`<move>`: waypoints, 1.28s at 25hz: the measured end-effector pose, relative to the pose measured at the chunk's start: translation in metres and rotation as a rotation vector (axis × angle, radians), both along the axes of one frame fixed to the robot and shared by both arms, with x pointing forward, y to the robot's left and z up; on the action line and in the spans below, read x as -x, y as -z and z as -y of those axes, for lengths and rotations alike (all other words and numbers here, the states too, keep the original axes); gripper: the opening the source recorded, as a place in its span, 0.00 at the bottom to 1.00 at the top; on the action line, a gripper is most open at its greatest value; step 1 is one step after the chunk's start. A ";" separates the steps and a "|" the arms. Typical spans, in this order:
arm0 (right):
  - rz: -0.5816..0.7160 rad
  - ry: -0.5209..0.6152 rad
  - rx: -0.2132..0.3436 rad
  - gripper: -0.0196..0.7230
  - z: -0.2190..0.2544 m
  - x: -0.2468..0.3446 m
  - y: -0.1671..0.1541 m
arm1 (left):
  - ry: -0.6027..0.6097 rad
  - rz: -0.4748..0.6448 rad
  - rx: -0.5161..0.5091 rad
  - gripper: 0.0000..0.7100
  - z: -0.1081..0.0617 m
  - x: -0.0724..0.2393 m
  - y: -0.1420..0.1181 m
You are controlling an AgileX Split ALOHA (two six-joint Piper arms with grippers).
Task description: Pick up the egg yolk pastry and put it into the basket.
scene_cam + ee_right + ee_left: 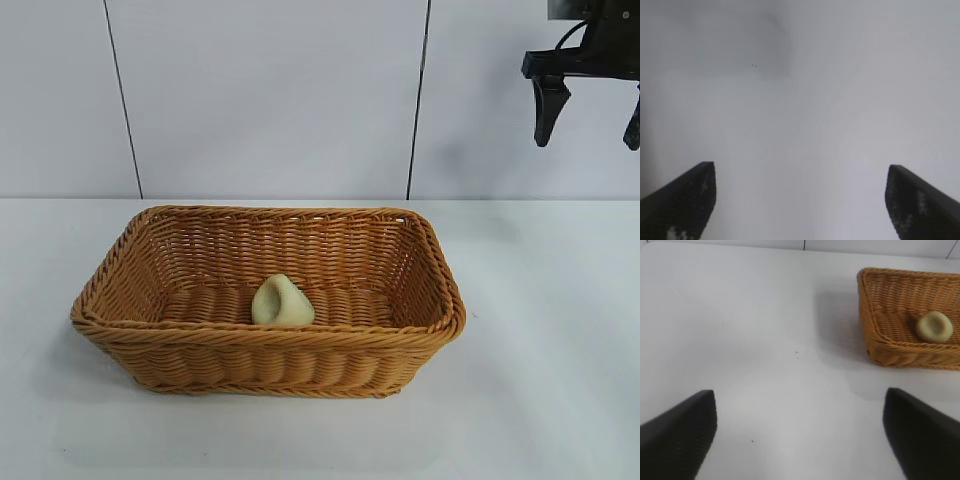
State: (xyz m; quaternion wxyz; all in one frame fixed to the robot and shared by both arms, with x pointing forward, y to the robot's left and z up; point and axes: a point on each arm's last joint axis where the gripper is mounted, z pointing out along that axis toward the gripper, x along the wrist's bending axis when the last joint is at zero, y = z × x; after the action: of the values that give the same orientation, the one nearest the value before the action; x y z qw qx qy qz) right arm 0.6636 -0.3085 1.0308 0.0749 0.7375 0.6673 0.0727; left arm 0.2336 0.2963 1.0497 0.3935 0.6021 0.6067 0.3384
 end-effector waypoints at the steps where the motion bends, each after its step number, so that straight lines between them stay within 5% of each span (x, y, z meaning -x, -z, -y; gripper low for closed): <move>1: -0.018 -0.006 0.000 0.88 0.000 0.012 -0.001 | 0.000 0.000 0.000 0.98 0.000 0.000 0.000; 9: -0.121 -0.047 0.003 0.88 -0.003 0.121 -0.011 | 0.000 0.000 0.000 0.98 0.000 0.000 0.000; 17: -0.048 -0.069 0.010 0.88 -0.005 0.232 -0.025 | 0.000 0.000 0.000 0.98 0.000 0.000 0.000; 28: 0.322 -0.112 0.048 0.88 -0.008 0.345 -0.010 | 0.000 0.000 0.000 0.98 0.000 0.000 0.000; 32: 0.548 -0.111 0.060 0.88 -0.009 0.366 -0.019 | 0.000 0.000 0.000 0.98 0.000 0.000 0.000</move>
State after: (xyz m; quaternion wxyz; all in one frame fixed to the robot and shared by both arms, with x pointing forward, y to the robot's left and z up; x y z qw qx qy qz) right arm 0.2976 -0.2998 1.0500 0.2702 0.6501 0.6634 0.2537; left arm 0.2336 0.2963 1.0497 0.3935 0.6021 0.6067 0.3384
